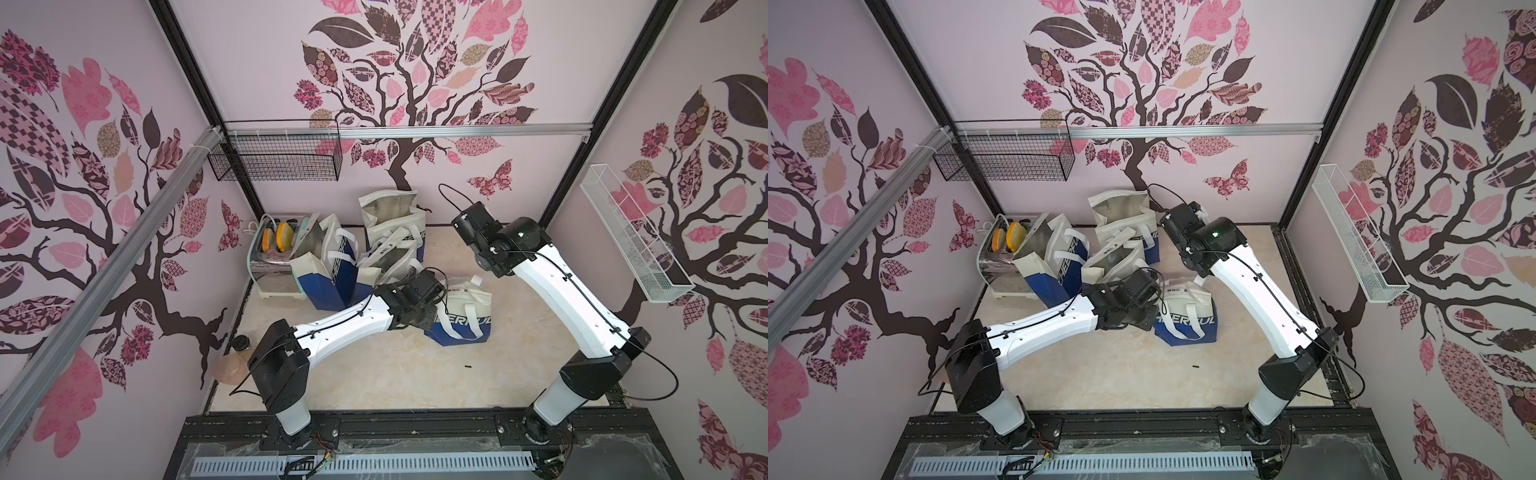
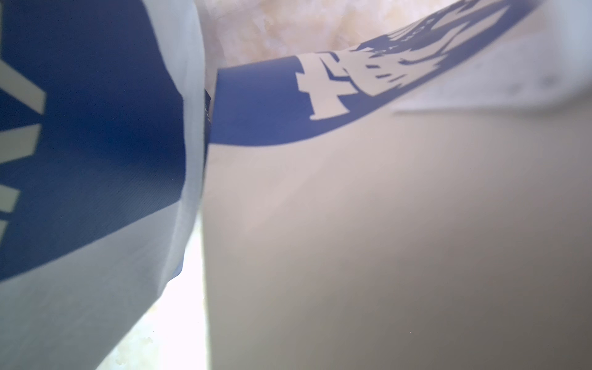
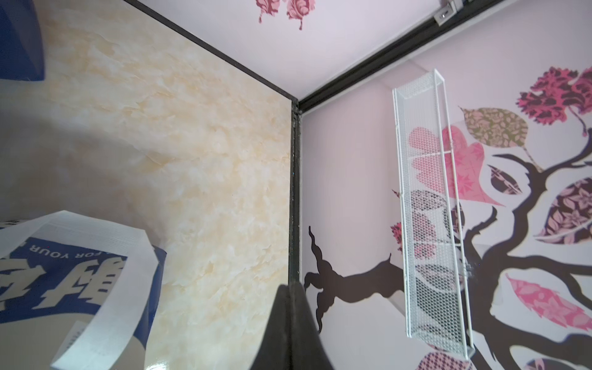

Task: Open the takeout bag
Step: Open the takeout bag at the center of the board.

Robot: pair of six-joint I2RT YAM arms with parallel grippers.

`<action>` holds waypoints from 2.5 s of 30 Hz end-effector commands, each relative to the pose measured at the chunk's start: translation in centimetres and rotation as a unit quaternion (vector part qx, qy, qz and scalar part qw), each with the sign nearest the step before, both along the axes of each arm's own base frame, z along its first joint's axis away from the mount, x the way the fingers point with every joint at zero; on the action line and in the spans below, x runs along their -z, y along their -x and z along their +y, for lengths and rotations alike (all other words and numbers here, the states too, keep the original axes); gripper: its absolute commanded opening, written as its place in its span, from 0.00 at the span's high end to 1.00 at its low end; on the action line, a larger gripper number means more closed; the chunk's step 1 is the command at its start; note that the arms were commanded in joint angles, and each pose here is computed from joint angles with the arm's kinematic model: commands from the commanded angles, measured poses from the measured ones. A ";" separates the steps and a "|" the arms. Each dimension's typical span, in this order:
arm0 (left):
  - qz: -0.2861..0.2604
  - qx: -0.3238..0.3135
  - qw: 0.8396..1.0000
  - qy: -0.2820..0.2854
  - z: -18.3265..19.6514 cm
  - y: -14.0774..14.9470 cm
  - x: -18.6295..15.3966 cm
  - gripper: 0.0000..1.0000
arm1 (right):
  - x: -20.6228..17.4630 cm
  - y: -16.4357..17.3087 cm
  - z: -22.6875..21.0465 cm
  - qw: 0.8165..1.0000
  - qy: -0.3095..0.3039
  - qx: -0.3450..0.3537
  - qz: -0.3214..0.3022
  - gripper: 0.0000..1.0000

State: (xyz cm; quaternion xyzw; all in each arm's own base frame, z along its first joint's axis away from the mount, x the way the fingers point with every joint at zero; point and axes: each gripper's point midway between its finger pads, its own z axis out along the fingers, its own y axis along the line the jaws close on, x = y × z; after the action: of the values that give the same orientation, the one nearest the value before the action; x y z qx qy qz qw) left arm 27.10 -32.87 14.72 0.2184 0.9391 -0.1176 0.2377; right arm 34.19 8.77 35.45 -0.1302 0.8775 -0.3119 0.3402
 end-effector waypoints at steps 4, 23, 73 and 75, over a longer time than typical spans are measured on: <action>0.002 -0.004 1.000 -0.014 0.9 0.2 -0.8 1.00 | 1.6 4.5 4.1 0.972 -0.214 -0.081 0.059 0.79; -0.002 0.006 1.000 0.002 -0.6 -0.4 -2.4 1.00 | 5.1 11.9 5.1 0.919 -0.304 -0.226 0.106 0.44; 0.000 0.009 0.999 -0.050 0.0 -1.9 -1.2 1.00 | 2.0 0.5 -1.6 0.992 0.108 -0.057 -0.008 1.00; 0.000 0.007 0.998 -0.059 0.3 -1.8 -0.8 1.00 | 1.0 0.1 -1.6 0.990 0.127 -0.063 -0.012 1.00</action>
State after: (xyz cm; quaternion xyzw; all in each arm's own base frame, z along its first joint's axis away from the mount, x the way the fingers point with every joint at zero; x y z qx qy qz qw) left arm 29.89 -35.81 19.14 0.2307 0.9218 -0.1387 0.2790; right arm 33.67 10.60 29.03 -0.2583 0.8604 -0.2940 0.3264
